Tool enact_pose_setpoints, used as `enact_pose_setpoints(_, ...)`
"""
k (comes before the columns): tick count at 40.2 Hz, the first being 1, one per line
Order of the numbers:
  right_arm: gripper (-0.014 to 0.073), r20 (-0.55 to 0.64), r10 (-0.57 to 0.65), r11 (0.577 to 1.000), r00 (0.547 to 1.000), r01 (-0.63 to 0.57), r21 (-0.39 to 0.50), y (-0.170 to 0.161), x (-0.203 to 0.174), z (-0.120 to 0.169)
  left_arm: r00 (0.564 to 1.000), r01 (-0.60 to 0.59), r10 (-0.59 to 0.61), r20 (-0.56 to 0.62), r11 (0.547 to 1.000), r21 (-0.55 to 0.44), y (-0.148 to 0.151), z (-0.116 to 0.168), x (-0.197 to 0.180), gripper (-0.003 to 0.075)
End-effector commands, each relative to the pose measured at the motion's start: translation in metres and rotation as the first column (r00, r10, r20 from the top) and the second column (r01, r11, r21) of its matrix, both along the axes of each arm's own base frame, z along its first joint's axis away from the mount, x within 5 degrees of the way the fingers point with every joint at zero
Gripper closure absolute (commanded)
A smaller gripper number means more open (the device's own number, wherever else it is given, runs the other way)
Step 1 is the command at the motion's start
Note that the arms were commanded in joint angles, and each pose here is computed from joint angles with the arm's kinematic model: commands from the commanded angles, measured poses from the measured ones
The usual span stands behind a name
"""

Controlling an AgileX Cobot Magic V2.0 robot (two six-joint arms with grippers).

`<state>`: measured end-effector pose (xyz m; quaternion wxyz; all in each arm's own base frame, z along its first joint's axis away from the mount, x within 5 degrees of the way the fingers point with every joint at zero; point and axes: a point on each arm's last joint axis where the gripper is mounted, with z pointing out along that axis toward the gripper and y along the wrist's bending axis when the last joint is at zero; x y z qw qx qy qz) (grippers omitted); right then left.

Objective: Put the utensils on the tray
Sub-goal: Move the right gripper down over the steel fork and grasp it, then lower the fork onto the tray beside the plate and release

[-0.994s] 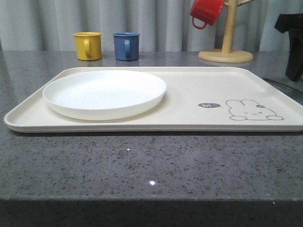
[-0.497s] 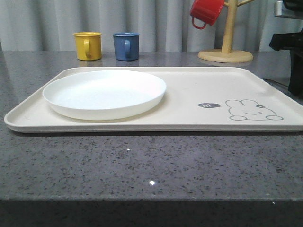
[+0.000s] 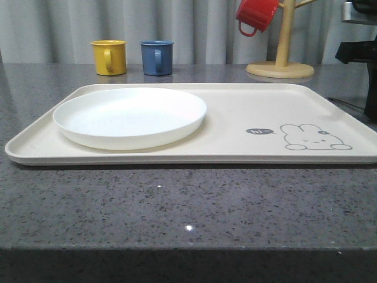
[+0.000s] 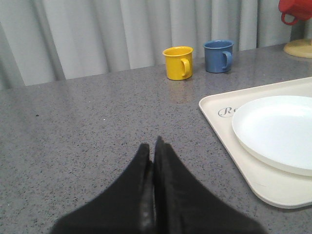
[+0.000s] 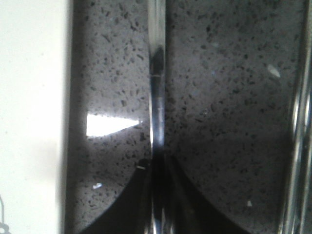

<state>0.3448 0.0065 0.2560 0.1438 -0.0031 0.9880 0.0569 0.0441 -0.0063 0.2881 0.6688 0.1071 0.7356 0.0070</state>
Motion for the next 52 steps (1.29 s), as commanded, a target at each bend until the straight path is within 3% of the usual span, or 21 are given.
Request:
enact_pose_setpoints(1,0.0652,0.099,0.009,1.000,0.995,-0.007,-0.020,-0.001,-0.005,0.033,0.995,0.011,-0.009,0.097,1.000,-0.025,-0.001,0.016,0.000,0.0738)
enact_pose_setpoints(9,0.0652,0.111,-0.125,0.987,0.986,0.135,-0.085,0.004,-0.019,0.075,0.995,0.011,-0.009,0.097,1.000,-0.025,-0.001,0.016,0.000,0.0738)
enact_pose_setpoints(13,0.0652,0.094,-0.117,0.987,0.989,0.127,-0.103,0.028,-0.024,0.092,0.995,0.011,-0.009,0.097,1.000,-0.025,-0.001,0.016,0.000,0.0738)
enact_pose_setpoints(19,0.0652,0.135,-0.089,0.995,0.987,0.093,-0.027,0.082,-0.030,0.101,0.995,0.011,-0.009,0.097,1.000,-0.025,-0.001,0.016,0.000,0.0738)
enact_pose_setpoints(31,0.0652,0.125,-0.023,0.987,0.992,0.002,0.161,0.162,-0.016,0.074,0.995,0.011,-0.009,0.097,1.000,-0.025,-0.001,0.016,0.000,0.0738)
enact_pose_setpoints(43,0.0652,0.041,-0.034,0.987,0.999,0.027,0.157,0.182,0.005,0.047,0.995,0.011,-0.009,0.097,1.000,-0.025,-0.001,0.016,0.000,0.0738)
enact_pose_setpoints(52,0.0645,0.023,-0.051,0.987,0.998,0.047,0.156,0.183,0.007,0.042,0.995,0.011,-0.009,0.097,1.000,-0.025,-0.001,0.016,0.000,0.0738)
